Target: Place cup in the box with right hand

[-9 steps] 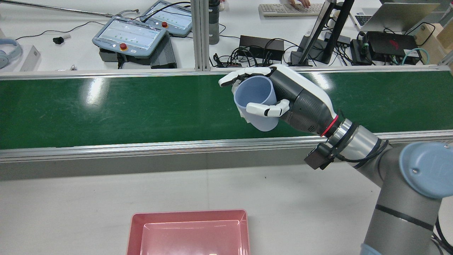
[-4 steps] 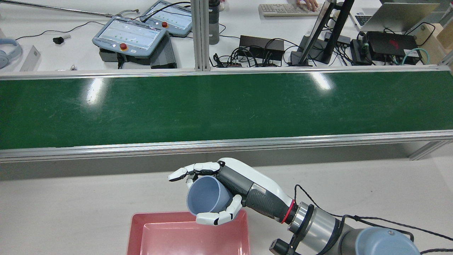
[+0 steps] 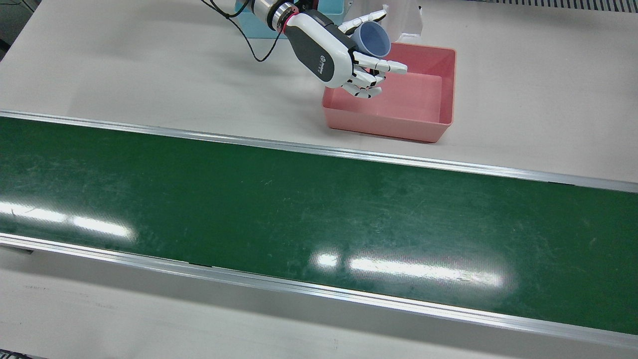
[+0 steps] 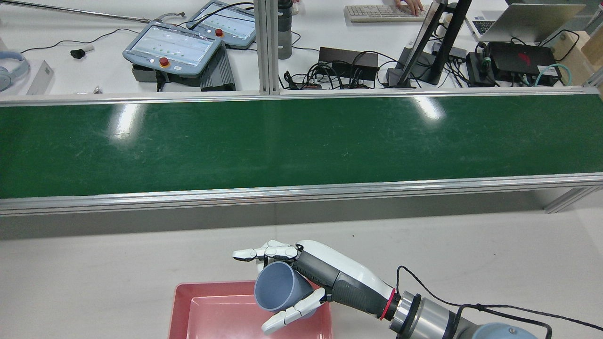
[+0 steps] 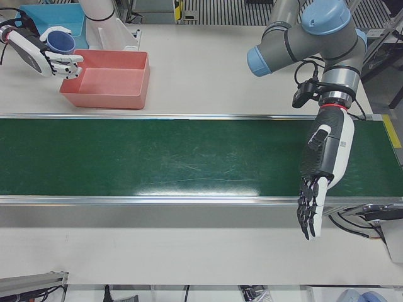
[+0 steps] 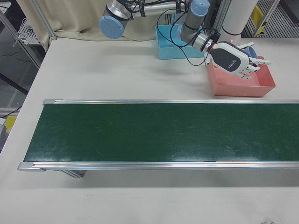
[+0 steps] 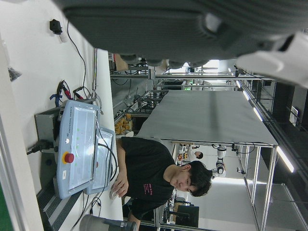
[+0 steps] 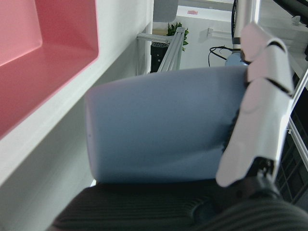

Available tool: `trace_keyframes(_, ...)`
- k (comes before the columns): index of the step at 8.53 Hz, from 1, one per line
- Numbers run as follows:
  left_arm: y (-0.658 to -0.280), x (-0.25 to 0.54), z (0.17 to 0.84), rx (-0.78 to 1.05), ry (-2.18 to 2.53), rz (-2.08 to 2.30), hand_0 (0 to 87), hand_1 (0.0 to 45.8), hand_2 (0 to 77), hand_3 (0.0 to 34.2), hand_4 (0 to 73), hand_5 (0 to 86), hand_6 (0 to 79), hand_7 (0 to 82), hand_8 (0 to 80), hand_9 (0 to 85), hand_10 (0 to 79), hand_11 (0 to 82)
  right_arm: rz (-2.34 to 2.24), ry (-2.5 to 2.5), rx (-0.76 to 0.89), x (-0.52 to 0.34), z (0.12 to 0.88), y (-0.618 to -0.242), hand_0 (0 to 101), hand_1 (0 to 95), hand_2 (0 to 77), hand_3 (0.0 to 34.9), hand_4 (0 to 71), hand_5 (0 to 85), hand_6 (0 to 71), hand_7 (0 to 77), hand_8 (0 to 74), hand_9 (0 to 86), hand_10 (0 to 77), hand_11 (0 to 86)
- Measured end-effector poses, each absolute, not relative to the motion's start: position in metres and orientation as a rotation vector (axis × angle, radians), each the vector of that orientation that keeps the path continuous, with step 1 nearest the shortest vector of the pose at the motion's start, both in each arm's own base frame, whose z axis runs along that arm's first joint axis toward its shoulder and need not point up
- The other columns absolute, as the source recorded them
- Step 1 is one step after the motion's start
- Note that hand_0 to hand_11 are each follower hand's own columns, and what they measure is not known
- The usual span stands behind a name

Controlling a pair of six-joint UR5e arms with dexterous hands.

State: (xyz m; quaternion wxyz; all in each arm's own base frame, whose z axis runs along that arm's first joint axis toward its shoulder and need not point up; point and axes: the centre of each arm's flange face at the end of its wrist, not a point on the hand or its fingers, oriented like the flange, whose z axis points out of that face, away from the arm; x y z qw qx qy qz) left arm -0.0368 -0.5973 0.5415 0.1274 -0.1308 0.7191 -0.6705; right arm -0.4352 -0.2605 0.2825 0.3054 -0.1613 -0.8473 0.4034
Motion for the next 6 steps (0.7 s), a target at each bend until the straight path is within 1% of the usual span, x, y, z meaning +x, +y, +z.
trace_keyframes(1, -0.597, -0.037, 0.542, -0.380, 2.092, -1.951, 0.0, 0.5, 0.5, 0.0, 0.0, 0.0, 0.0, 0.0, 0.0, 0.0, 0.0, 0.0, 1.065, -2.236, -0.428, -0.437, 0.284, -0.258, 53, 24.0, 14.7, 10.8, 0.0, 7.1, 0.5, 53.5, 14.2, 43.1, 0.5, 12.0)
trace_keyframes(2, -0.597, -0.037, 0.541, -0.380, 2.092, -1.952, 0.0, 0.5, 0.5, 0.0, 0.0, 0.0, 0.0, 0.0, 0.0, 0.0, 0.0, 0.0, 1.064, -2.233, -0.431, -0.439, 0.285, -0.257, 53, 24.0, 14.7, 10.8, 0.0, 7.1, 0.5, 53.5, 14.2, 43.1, 0.5, 12.0)
trace_keyframes(3, -0.597, -0.037, 0.541, -0.381, 2.092, -1.952, 0.0, 0.5, 0.5, 0.0, 0.0, 0.0, 0.0, 0.0, 0.0, 0.0, 0.0, 0.0, 1.063, -2.232, -0.433, -0.439, 0.285, -0.256, 53, 28.4, 18.5, 10.8, 0.0, 7.1, 0.5, 34.9, 0.0, 30.0, 0.0, 1.1)
trace_keyframes(4, -0.597, -0.037, 0.541, -0.381, 2.092, -1.952, 0.0, 0.5, 0.5, 0.0, 0.0, 0.0, 0.0, 0.0, 0.0, 0.0, 0.0, 0.0, 1.063, -2.231, -0.434, -0.440, 0.286, -0.255, 53, 24.0, 12.5, 10.8, 0.0, 5.5, 0.5, 14.7, 0.0, 10.9, 0.0, 1.1)
trace_keyframes(5, -0.597, -0.037, 0.542, -0.381, 2.092, -1.952, 0.0, 0.5, 0.5, 0.0, 0.0, 0.0, 0.0, 0.0, 0.0, 0.0, 0.0, 0.0, 1.068, -2.240, -0.434, -0.435, 0.284, -0.258, 53, 26.2, 6.5, 10.8, 0.0, 5.5, 0.5, 1.6, 0.0, 0.5, 0.0, 1.1)
trace_keyframes(6, -0.597, -0.037, 0.542, -0.380, 2.092, -1.951, 0.0, 0.5, 0.5, 0.0, 0.0, 0.0, 0.0, 0.0, 0.0, 0.0, 0.0, 0.0, 1.083, -2.293, -0.412, -0.412, 0.270, -0.273, 52, 25.6, 13.6, 10.8, 0.0, 5.5, 0.5, 1.6, 0.0, 0.5, 0.0, 1.1)
